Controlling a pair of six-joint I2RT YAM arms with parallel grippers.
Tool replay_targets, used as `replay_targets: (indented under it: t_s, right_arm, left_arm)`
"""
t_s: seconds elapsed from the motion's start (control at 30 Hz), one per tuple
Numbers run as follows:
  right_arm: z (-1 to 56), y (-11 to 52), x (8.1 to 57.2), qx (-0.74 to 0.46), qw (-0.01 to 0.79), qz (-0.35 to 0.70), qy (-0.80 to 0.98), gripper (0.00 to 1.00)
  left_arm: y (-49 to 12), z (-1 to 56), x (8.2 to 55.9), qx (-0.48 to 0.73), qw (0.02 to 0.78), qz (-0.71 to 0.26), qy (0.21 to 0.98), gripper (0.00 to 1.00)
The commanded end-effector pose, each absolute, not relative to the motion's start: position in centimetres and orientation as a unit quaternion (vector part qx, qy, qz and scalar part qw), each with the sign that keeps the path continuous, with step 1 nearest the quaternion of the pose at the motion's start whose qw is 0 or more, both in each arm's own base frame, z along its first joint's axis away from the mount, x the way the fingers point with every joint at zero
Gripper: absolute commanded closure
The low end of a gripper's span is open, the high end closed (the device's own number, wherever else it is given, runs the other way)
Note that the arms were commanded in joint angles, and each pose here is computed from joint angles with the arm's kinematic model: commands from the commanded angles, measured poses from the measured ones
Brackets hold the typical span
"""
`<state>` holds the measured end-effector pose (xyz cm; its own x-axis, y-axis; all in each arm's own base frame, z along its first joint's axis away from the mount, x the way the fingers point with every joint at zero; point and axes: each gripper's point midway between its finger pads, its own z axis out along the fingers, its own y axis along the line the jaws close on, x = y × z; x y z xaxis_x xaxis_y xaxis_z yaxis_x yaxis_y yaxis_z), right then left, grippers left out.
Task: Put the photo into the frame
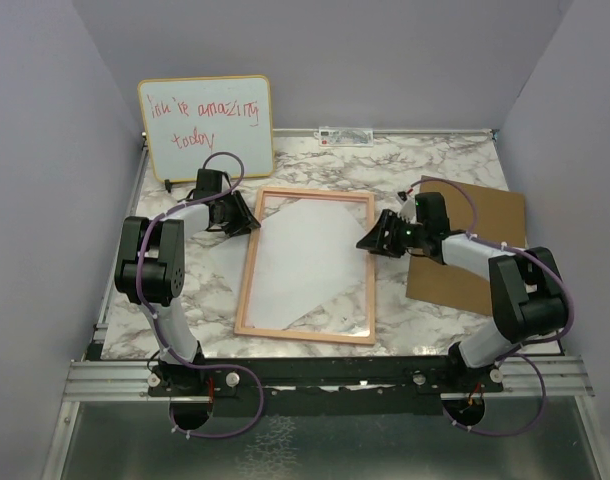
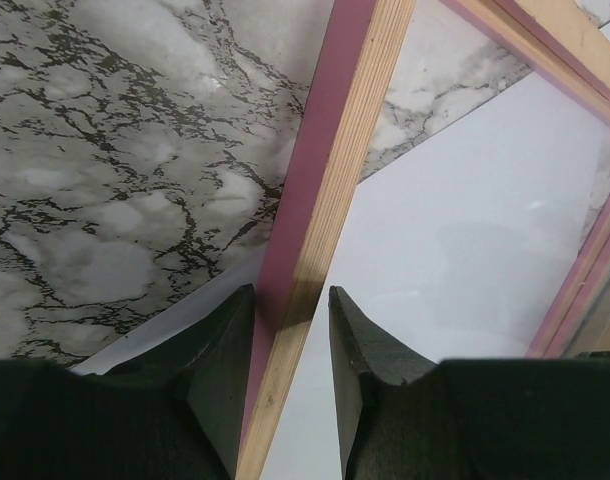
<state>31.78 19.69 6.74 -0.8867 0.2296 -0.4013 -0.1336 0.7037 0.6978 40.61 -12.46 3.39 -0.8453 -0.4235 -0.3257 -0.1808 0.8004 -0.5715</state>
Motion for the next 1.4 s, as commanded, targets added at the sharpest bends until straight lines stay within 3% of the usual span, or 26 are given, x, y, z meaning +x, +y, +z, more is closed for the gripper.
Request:
replay_targets:
  t_s: [0.0,0.3,0.67,0.83,1.03,1.2,1.37]
  right_arm:
    - [10.8,22.1,31.0,-0.019,0.247,0.499,0.83,0.45]
    - [12.1,22.9,29.3,-0.054,0.22,0.566,0.792,0.44]
    - [9.1,22.9,28.6,-0.056,0.176,0.553,0.812,0.43]
    - [8.8,23.4,29.5,-0.037,0.177,0.561,0.808,0.58]
    - [8.0,23.9,31.2,-0.012,0.195,0.543,0.816,0.68]
    - [8.5,24.0,31.8,0.007,0.209,0.552,0.807,0.97]
    - [9.2,24.2,31.3,0.006,0.207,0.566,0.798,0.99]
  left_arm:
    - [-12.4,2.0,40.1,-0.171,0.202,-0.266,0.927,0.63]
    - [-12.4,1.9,40.1,-0.184,0.203,-0.27,0.923,0.63]
    - [-12.7,2.5,40.7,-0.195,0.214,-0.28,0.915,0.63]
    - [-12.8,2.8,40.7,-0.199,0.22,-0.287,0.911,0.6]
    - [-13.0,3.4,40.7,-0.198,0.227,-0.295,0.907,0.59]
    - [-12.7,3.9,40.6,-0.201,0.235,-0.288,0.906,0.52]
    - [-12.1,5.0,40.5,-0.193,0.254,-0.275,0.907,0.4]
